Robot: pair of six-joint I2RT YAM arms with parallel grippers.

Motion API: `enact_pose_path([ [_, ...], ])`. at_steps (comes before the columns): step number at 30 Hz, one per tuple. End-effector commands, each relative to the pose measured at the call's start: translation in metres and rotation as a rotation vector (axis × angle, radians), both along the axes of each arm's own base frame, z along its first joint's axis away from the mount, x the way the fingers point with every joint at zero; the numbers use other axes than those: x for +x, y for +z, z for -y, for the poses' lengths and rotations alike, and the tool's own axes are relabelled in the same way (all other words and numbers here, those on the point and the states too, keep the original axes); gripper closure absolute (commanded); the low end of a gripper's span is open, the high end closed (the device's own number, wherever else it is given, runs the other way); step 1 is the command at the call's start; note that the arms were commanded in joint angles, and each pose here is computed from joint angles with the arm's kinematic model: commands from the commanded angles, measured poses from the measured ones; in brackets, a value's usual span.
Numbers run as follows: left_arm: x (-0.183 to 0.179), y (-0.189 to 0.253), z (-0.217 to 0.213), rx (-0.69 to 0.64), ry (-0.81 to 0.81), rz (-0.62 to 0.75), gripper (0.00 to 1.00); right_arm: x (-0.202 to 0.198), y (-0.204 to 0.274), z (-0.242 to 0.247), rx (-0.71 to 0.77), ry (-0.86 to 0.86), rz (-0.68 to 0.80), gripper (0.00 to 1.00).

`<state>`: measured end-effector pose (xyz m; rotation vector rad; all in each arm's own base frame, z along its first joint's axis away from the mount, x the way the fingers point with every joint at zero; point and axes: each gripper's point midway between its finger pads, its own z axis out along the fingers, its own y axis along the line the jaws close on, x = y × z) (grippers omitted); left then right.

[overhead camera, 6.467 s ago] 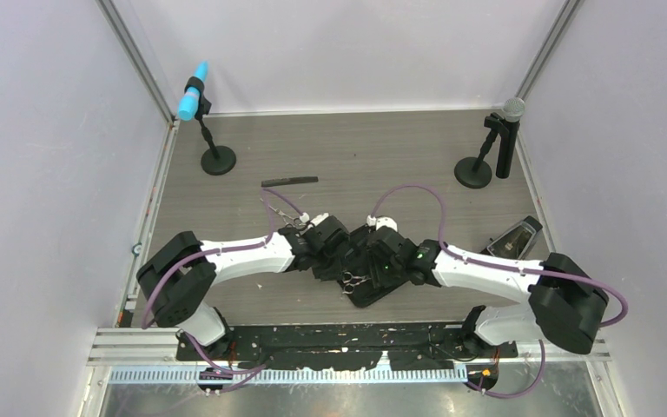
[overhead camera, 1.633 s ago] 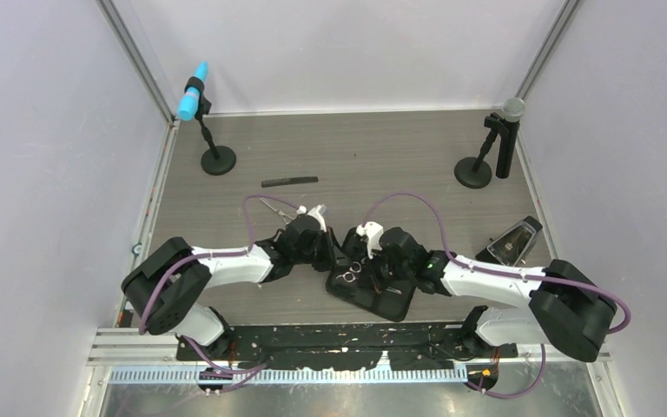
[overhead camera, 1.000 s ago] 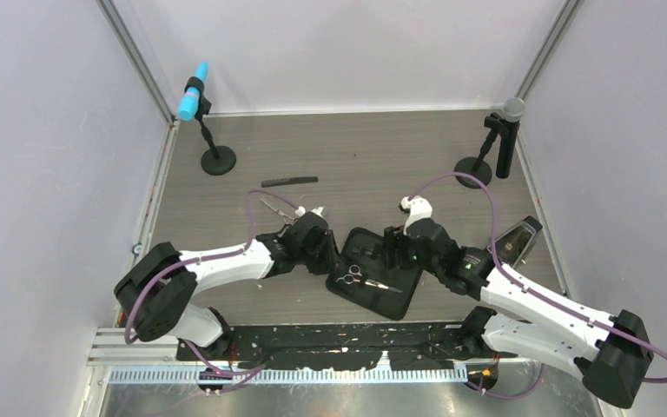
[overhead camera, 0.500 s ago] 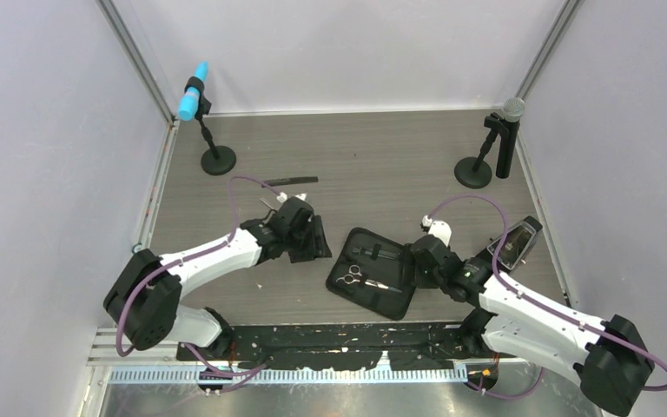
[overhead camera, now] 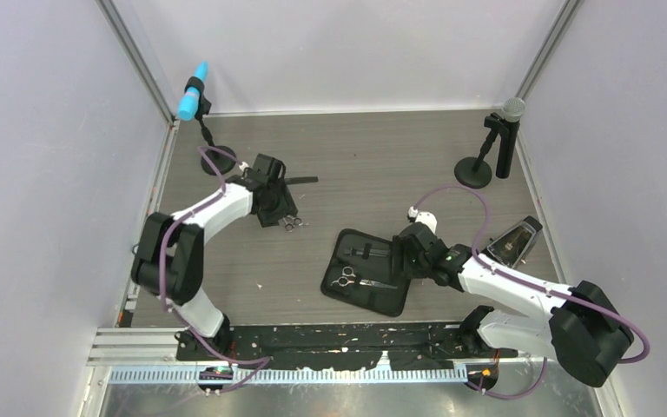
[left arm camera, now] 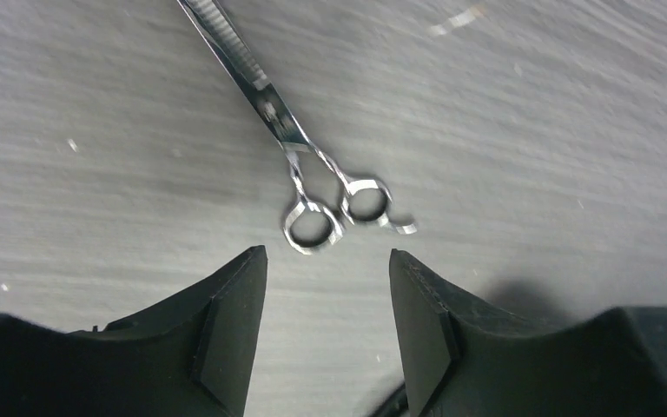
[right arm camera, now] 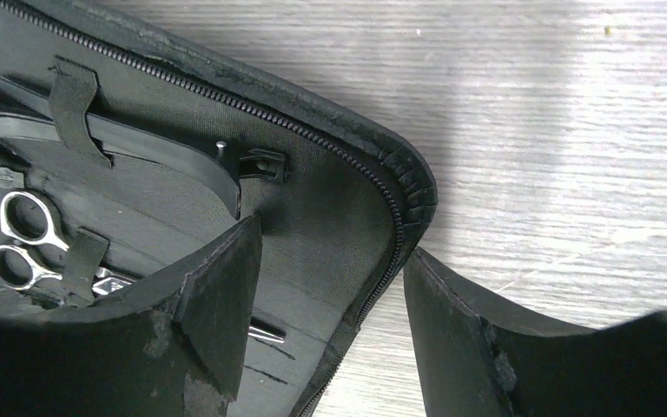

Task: Sort the hair-cutting tools
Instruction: Pick up the scissors from the center of the board.

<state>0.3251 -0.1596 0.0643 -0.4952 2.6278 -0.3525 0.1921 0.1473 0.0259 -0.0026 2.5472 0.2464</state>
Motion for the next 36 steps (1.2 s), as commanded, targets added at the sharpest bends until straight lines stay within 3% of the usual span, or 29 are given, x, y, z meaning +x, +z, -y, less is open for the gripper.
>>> enact_pose_path([
  [1,0.018,-0.011,-0.023,0.095,0.032,-0.067,0.44,0.02,0.022,-0.02,0.055,0.04,0.072,0.33],
  [9,0.044,-0.024,-0.027,0.173,0.041,-0.155,0.46,0.024,0.025,-0.025,0.066,0.06,0.089,0.32],
  [13,0.036,-0.037,-0.029,0.204,0.034,-0.248,0.5,0.027,0.027,-0.025,0.06,0.065,0.101,0.33],
  [19,0.024,-0.044,-0.027,0.227,0.013,-0.283,0.56,0.029,0.029,-0.027,0.068,0.069,0.117,0.33],
  [21,0.018,-0.045,-0.025,0.23,0.004,-0.29,0.6,0.03,0.03,-0.029,0.071,0.079,0.125,0.33],
  [27,-0.001,-0.046,-0.027,0.207,0.007,-0.284,0.91,0.038,0.048,-0.03,0.06,0.112,0.182,0.33],
  [32,-0.016,-0.028,-0.026,0.151,0.0,-0.224,1.0,0.043,0.077,-0.026,0.05,0.138,0.265,0.33],
  [36,-0.031,-0.018,-0.024,0.106,-0.007,-0.192,1.0,0.046,0.103,-0.029,0.068,0.139,0.333,0.33],
])
